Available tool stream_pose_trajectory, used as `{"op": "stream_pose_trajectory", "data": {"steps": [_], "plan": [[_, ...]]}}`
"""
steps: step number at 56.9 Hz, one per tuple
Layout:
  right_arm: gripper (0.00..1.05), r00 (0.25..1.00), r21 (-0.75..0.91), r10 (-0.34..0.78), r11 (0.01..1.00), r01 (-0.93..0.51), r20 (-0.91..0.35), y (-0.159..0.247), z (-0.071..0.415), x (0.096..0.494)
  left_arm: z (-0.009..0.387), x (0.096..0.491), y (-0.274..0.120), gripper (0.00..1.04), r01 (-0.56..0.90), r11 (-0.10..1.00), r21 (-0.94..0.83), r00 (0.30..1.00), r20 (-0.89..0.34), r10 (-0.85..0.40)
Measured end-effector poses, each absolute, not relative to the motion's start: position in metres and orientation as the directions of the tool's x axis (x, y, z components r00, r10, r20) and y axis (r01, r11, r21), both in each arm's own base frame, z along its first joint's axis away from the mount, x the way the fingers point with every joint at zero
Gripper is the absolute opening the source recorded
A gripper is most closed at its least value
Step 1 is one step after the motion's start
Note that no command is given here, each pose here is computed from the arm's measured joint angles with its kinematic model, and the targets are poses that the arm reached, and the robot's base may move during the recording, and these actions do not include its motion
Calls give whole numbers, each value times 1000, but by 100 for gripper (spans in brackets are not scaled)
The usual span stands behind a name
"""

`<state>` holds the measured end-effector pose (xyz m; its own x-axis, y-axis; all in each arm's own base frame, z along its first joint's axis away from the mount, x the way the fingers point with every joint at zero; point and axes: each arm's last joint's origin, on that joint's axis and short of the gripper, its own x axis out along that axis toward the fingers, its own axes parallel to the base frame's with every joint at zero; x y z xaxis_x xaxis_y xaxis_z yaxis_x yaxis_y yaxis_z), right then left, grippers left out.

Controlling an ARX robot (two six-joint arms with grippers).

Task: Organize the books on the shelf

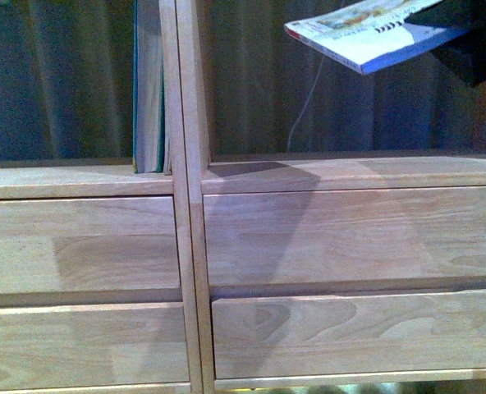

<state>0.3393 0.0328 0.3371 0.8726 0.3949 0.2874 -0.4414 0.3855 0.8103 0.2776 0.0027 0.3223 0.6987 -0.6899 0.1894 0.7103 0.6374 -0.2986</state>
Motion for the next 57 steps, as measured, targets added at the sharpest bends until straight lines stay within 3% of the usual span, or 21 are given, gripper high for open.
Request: {"op": "stream_pose_trajectory", "data": {"steps": [4, 11, 17, 21, 41, 52, 57], "plan": [[7, 849, 791, 436, 384, -476, 298, 37, 340, 337, 329, 295, -2, 98, 746, 571, -342, 656, 233, -718], [7, 804, 741, 506, 398, -540, 314, 47, 342, 334, 345, 316, -12, 98, 834, 367, -411, 520, 368, -771], [7, 749, 684, 546, 382, -621, 375, 54, 345, 329, 352, 317, -30, 98, 863, 166, -477, 402, 452, -796], [7, 707, 661, 558, 335, -672, 436, 58, 348, 324, 352, 315, -42, 98, 856, 99, -507, 363, 454, -813], [7, 481, 608, 701, 84, -790, 527, 84, 354, 295, 352, 314, -52, 98, 851, 66, -520, 345, 462, -817], [7, 398, 581, 745, 18, -814, 535, 81, 354, 280, 352, 314, -55, 98, 847, 52, -530, 345, 472, -811], [7, 394, 585, 754, 15, -811, 526, 82, 354, 277, 352, 314, -60, 97, 842, 36, -538, 340, 478, -810]]}}
